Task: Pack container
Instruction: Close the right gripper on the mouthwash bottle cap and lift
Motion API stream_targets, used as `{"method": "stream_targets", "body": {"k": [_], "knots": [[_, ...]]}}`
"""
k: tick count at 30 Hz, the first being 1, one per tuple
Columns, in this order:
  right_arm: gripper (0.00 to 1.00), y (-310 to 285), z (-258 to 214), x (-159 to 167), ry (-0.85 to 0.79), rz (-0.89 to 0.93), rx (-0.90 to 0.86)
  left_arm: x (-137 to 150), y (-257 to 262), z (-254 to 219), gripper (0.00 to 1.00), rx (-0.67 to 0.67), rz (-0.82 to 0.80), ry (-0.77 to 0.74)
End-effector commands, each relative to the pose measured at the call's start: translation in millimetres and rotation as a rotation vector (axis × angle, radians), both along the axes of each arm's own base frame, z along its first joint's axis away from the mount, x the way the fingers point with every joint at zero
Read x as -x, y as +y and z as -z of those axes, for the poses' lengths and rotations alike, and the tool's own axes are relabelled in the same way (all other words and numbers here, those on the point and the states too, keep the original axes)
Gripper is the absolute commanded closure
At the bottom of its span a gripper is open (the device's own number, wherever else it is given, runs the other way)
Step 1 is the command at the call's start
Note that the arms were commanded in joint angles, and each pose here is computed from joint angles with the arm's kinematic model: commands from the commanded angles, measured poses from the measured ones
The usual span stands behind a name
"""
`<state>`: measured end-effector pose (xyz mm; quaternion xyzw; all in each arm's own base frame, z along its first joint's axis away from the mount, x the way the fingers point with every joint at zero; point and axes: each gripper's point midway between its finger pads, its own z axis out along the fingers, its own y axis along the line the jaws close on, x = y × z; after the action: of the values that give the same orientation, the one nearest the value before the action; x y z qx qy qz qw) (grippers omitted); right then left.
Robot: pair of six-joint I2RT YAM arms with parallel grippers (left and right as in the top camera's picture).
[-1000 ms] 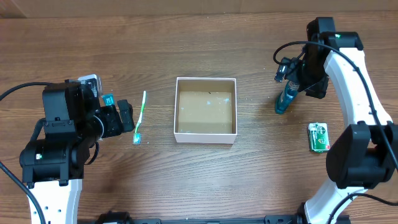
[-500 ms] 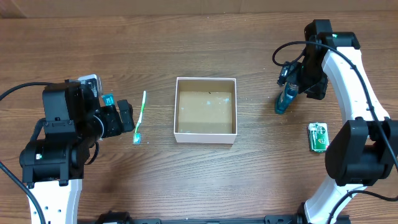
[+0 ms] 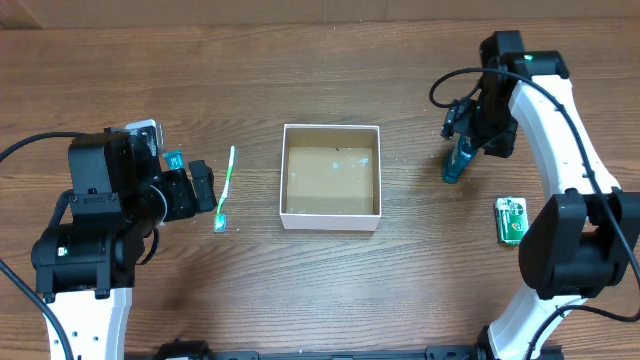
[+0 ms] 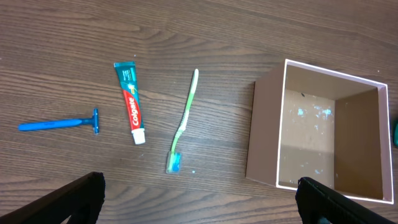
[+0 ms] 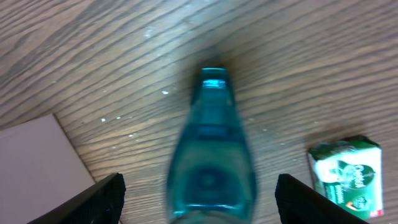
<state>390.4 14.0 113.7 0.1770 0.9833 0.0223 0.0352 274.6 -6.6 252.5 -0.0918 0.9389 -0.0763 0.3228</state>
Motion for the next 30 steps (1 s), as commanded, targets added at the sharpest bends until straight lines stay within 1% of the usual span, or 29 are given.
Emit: {"method": "stream_targets", "body": {"k": [1, 7, 11, 15, 19, 22, 24, 30], "knots": [[0.20, 3.0, 8.7, -1.6, 0.017, -0.016, 0.019, -2.7, -0.2, -12.0, 0.00, 0.013, -0.007, -0.033], [0.21, 1.0, 11.5, -1.4, 0.025, -0.015, 0.030, -2.8, -0.2, -12.1, 0.00, 0.013, -0.007, -0.034], [0.23, -2.1, 11.5, -1.4, 0.026, -0.011, 0.048, -2.7, -0.2, -12.0, 0.00, 0.013, -0.007, -0.033], [0.29, -2.0, 11.4, -3.1, 0.019, -0.011, 0.047, -2.7, -0.2, -12.0, 0.00, 0.013, -0.007, -0.033], [0.32, -2.0, 11.4, -3.5, 0.017, -0.011, 0.047, -2.7, -0.2, -12.0, 0.00, 0.014, -0.007, -0.033], [0.41, -1.9, 11.3, -4.2, 0.014, -0.010, 0.047, -2.7, -0.2, -12.0, 0.00, 0.014, -0.007, -0.033], [0.42, -2.0, 11.4, -4.1, 0.015, -0.010, 0.047, -2.7, -0.2, -12.0, 0.00, 0.014, -0.007, -0.033], [0.53, -2.0, 11.4, -4.1, 0.015, -0.010, 0.047, -2.7, -0.2, -12.0, 0.00, 0.013, -0.007, -0.033]]}}
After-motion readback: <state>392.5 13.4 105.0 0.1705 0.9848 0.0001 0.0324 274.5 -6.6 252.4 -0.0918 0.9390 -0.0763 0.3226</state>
